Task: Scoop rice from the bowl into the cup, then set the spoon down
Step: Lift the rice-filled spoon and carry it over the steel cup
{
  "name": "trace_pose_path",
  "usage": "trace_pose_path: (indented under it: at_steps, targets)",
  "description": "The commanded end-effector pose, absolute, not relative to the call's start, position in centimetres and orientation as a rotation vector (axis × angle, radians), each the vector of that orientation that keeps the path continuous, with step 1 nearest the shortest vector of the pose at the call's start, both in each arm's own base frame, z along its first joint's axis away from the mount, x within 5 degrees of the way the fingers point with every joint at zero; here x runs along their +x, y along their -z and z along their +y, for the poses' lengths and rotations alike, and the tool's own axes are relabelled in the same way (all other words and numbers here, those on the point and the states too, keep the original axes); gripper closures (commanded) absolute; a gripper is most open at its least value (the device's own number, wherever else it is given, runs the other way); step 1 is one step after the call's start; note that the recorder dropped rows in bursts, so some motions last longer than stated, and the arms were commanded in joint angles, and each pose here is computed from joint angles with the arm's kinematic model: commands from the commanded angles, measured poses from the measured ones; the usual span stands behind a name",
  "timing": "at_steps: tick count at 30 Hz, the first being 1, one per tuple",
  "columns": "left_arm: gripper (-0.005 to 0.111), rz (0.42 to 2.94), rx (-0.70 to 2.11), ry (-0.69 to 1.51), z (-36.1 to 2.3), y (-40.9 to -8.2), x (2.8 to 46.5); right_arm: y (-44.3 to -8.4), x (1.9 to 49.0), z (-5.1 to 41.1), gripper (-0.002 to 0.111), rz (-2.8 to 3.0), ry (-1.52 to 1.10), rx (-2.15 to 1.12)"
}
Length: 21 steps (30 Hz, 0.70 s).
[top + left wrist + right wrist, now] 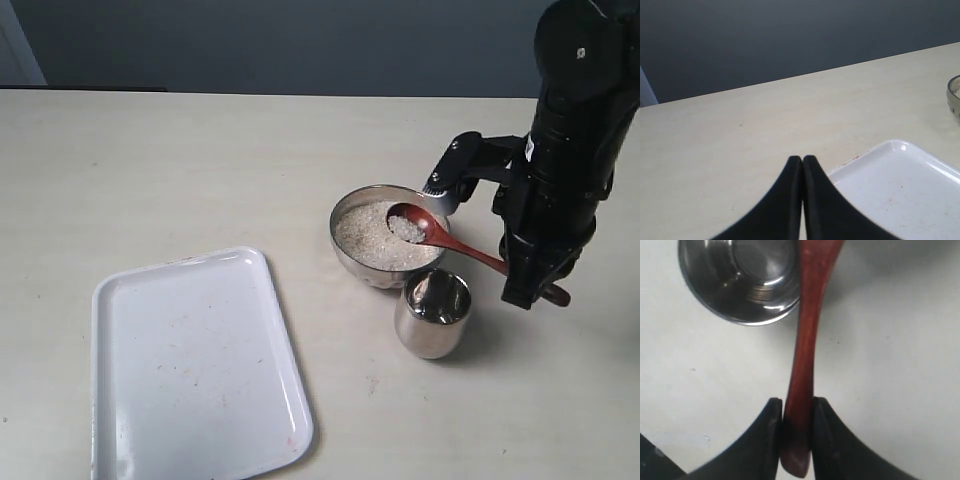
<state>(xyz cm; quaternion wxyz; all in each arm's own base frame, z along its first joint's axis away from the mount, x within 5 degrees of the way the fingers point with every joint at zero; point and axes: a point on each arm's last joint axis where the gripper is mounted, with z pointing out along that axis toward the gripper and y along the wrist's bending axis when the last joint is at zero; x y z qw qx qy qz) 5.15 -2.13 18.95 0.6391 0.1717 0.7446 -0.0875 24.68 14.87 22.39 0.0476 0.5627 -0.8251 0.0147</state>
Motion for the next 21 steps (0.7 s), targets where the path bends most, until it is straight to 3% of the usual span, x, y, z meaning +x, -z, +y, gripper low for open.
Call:
trace_pose_path:
  at_steps: [1, 21]
  targets:
    - [0.106, 1.679, 0.385, 0.206, -2.1, -19.2, 5.1, -23.4, 23.7, 14.2, 0.109, -2.558, -0.029, 1.714]
    - [0.106, 1.679, 0.385, 0.206, -2.1, -19.2, 5.1, -21.8, 19.4, 11.1, 0.109, -2.545, -0.092, 1.577]
